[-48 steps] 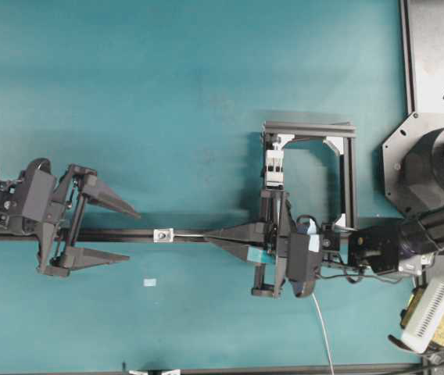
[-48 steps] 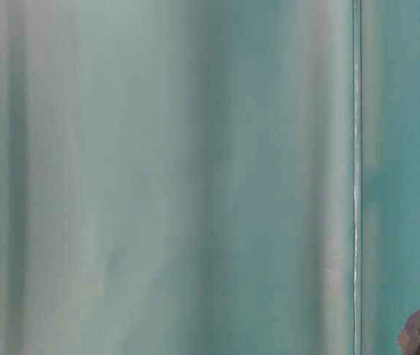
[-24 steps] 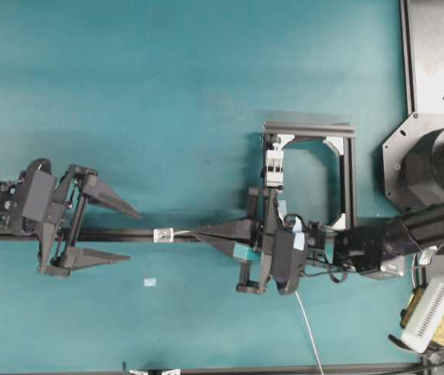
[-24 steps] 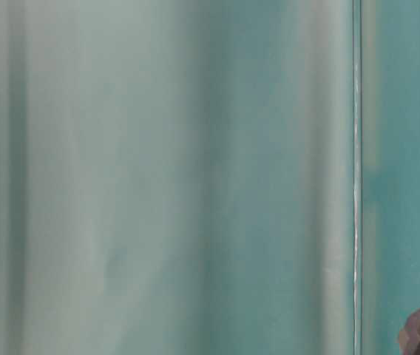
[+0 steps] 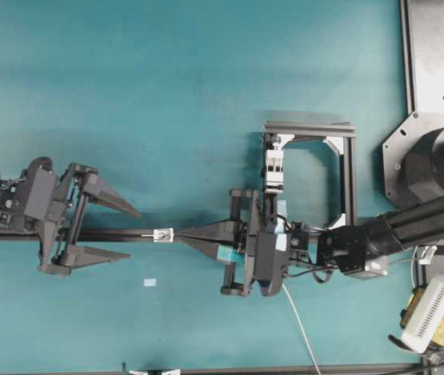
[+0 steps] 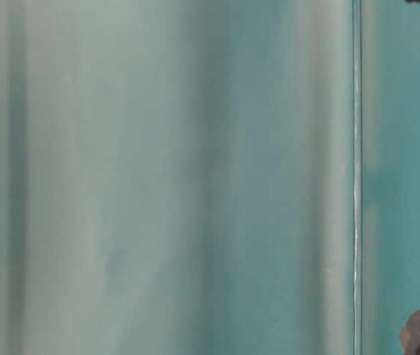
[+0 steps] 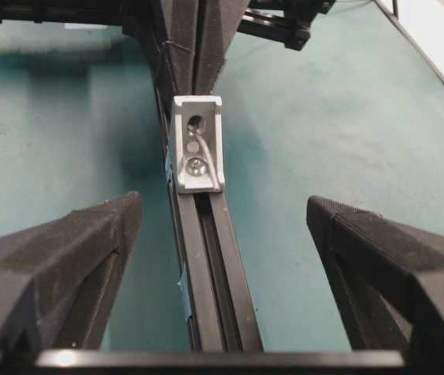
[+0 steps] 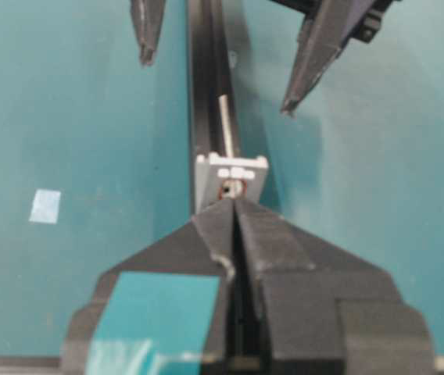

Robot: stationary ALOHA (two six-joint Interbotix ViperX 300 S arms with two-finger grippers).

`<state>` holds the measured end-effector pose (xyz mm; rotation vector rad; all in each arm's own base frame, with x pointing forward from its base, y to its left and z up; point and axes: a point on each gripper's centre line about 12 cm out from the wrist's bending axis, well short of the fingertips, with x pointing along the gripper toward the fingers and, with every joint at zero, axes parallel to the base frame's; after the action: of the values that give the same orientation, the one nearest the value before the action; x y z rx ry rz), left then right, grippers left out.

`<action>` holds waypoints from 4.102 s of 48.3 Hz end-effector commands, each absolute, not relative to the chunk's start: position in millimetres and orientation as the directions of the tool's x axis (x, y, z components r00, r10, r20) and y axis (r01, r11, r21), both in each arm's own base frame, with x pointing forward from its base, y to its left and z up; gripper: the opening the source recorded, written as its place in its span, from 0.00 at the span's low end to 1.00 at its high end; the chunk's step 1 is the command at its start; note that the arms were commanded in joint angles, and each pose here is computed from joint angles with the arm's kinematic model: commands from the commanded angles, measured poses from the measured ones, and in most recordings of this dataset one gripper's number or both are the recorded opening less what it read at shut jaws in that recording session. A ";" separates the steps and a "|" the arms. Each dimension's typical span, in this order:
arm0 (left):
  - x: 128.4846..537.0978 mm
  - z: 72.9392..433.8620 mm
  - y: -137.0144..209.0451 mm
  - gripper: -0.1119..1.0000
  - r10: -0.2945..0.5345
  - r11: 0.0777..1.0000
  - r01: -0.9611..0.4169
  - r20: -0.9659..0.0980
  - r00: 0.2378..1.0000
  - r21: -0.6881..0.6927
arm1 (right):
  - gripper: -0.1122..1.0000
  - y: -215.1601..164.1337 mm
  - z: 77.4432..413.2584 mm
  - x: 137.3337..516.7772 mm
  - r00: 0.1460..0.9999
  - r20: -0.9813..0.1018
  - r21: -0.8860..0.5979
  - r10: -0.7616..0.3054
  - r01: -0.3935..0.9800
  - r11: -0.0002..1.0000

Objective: Insert the wire into the hole on the right side and pull it with the left arm.
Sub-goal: 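Push the wire tip through the bracket hole toward the left, then move the left gripper to the bracket and close on the wire tip, then pull the wire leftward through the hole with the left gripper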

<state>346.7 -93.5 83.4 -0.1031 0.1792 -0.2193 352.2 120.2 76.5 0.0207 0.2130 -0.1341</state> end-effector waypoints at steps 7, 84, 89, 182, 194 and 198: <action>353.6 97.7 -94.4 0.75 -0.224 0.970 0.208 -0.133 0.965 -0.127 | 0.13 118.1 84.3 361.6 0.973 -0.193 0.021 -0.128 0.135 0.991; 368.1 109.4 -93.5 0.01 -0.213 0.972 0.189 -0.182 0.960 -0.140 | 0.13 118.4 82.8 361.1 0.971 -0.204 0.021 -0.124 0.131 0.991; 367.9 109.9 -93.6 0.01 -0.214 0.972 0.190 -0.185 0.959 -0.140 | 0.13 118.3 83.4 361.1 0.971 -0.203 0.026 -0.125 0.133 0.991; 277.5 116.6 -82.6 0.01 -0.241 0.970 0.204 -0.432 0.869 -0.130 | 0.72 117.7 99.3 341.4 0.961 -0.266 0.058 -0.076 0.095 0.994; 258.7 122.0 -79.6 0.01 -0.249 0.968 0.209 -0.443 0.861 -0.136 | 0.72 117.5 98.8 340.9 0.960 -0.269 0.057 -0.076 0.095 0.994; 250.8 123.6 -78.8 0.01 -0.254 0.967 0.213 -0.442 0.860 -0.142 | 0.72 117.7 98.6 340.9 0.960 -0.270 0.058 -0.075 0.094 0.994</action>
<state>254.8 -76.6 115.5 -0.0839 0.5029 -0.2301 338.2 115.5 85.0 0.0506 0.3085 -0.0924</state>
